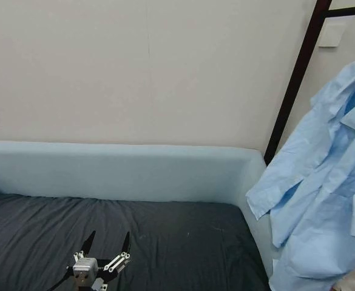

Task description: Pick up the clothes from the sofa and hang them on the clothes hanger.

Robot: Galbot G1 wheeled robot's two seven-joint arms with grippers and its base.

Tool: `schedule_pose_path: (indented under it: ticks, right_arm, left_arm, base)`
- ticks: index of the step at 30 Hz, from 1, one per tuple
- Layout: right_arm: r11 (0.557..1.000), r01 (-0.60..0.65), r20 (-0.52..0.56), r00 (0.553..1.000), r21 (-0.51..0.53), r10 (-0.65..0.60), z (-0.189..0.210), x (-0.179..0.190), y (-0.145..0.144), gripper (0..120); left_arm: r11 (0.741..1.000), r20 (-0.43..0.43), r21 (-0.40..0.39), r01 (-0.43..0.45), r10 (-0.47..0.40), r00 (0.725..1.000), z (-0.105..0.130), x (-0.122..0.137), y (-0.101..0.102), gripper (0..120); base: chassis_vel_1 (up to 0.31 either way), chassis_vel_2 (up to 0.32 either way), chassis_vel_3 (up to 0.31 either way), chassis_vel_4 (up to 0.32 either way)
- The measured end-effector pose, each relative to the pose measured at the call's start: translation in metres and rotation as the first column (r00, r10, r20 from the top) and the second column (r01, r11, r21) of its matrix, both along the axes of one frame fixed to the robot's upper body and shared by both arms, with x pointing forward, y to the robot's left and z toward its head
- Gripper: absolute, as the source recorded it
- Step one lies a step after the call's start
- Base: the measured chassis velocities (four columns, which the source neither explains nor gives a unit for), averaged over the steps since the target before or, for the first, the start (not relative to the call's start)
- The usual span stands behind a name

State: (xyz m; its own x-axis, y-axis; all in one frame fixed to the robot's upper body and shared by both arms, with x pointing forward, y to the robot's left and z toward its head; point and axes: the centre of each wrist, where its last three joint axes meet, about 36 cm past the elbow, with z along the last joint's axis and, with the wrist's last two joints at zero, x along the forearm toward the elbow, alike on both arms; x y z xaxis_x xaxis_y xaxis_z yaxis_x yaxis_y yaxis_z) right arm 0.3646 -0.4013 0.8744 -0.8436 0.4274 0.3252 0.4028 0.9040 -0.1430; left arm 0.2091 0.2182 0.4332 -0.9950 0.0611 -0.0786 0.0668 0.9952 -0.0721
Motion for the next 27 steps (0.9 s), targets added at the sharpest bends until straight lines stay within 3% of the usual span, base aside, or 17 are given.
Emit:
schedule_pose_path:
  ticks: [11,17,19,27]
  right_arm:
    - [0.997,0.067,-0.007,0.998,-0.031,-0.067,-0.085,0.106,-0.063,6]
    - [0.998,0.058,0.026,0.998,0.001,-0.058,-0.111,0.155,-0.058,6]
    - [0.997,0.072,0.053,0.996,0.01,-0.073,-0.111,0.187,-0.054,6]
    - [0.981,0.108,0.177,0.981,-0.163,-0.079,-0.104,0.268,-0.054,6]
  left_arm:
    - [1.0,-0.02,0.005,0.014,-0.014,1.0,0.001,-0.006,-0.003,100]
    - [1.0,-0.055,0.003,0.011,-0.01,0.998,0.0,-0.008,-0.007,100]
    - [1.0,-0.069,-0.007,0.007,-0.007,0.998,0.0,-0.008,-0.01,100]
    - [1.0,-0.083,-0.023,-0.01,0.008,0.997,-0.002,-0.011,-0.015,100]
  base:
    - [0.0,0.0,0.0,0.0]
    - [0.0,0.0,0.0,0.0]
    - [0.0,0.0,0.0,0.0]
    - [0.0,0.0,0.0,0.0]
